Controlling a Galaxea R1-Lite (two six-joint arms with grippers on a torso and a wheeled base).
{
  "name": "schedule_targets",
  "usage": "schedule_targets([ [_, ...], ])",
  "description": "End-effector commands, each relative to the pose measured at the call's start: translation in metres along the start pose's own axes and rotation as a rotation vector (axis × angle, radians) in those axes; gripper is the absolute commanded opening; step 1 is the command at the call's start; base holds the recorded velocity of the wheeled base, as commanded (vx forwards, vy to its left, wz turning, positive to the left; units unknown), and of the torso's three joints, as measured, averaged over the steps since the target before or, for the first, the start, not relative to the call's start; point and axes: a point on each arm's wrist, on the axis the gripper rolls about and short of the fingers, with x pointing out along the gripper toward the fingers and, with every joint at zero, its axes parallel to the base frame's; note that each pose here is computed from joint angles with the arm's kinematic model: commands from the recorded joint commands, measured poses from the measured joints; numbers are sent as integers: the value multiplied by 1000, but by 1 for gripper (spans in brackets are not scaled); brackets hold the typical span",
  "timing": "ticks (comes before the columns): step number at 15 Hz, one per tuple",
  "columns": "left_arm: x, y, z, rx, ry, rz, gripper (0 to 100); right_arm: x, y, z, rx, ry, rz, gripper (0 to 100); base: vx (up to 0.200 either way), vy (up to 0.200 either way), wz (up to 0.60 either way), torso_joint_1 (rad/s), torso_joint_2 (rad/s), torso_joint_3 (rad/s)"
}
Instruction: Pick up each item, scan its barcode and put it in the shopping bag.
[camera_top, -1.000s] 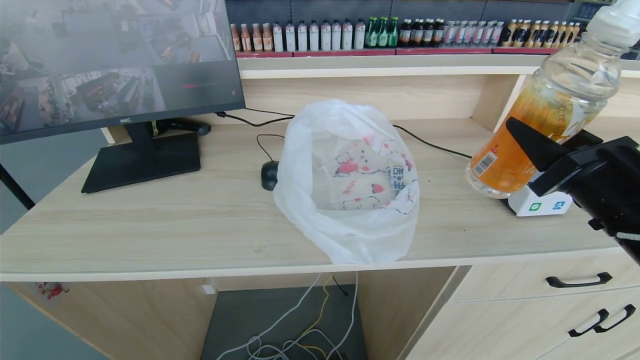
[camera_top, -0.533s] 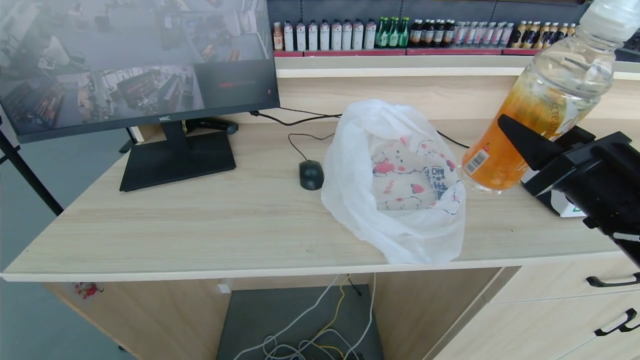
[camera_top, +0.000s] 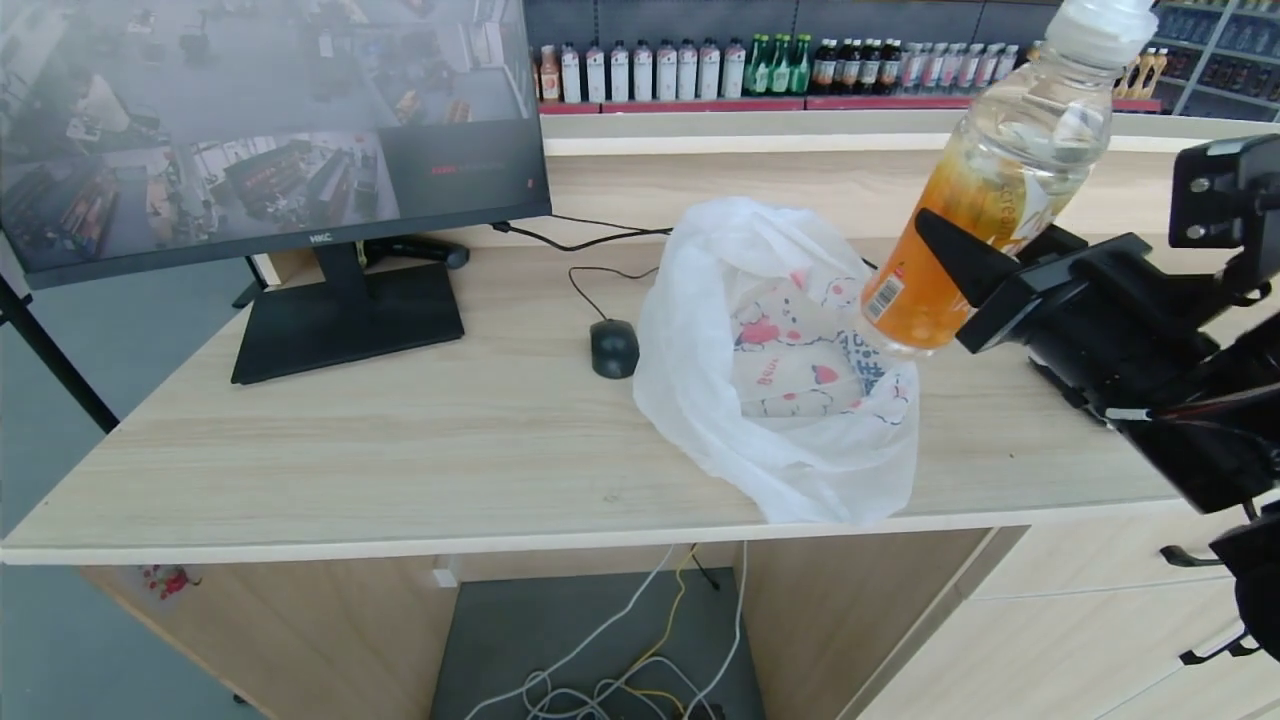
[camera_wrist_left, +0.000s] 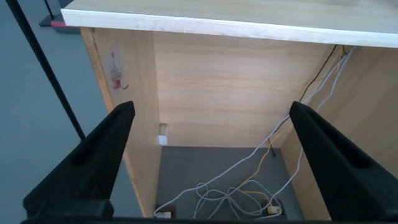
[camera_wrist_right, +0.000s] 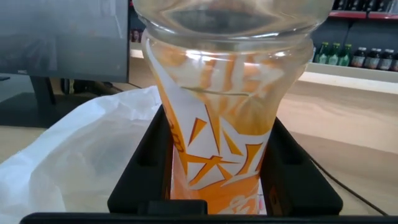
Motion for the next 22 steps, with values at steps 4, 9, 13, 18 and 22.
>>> schedule_targets([
  [4, 0, 0, 0, 0, 0, 0, 100, 48, 16, -35, 25, 8, 38, 0, 0, 0, 0, 0, 0, 0],
  [9, 0, 0, 0, 2, 0, 0, 100, 68, 24, -54, 29, 6, 56, 0, 0, 0, 0, 0, 0, 0],
  [13, 0, 0, 0, 2, 0, 0, 100, 74, 37, -74, 39, 43, 87, 0, 0, 0, 0, 0, 0, 0],
  [18, 0, 0, 0, 2, 0, 0, 100, 75, 51, -82, 50, 63, 113, 0, 0, 0, 0, 0, 0, 0],
  [22, 0, 0, 0, 2, 0, 0, 100, 74, 64, -86, 62, 75, 143, 0, 0, 0, 0, 0, 0, 0],
])
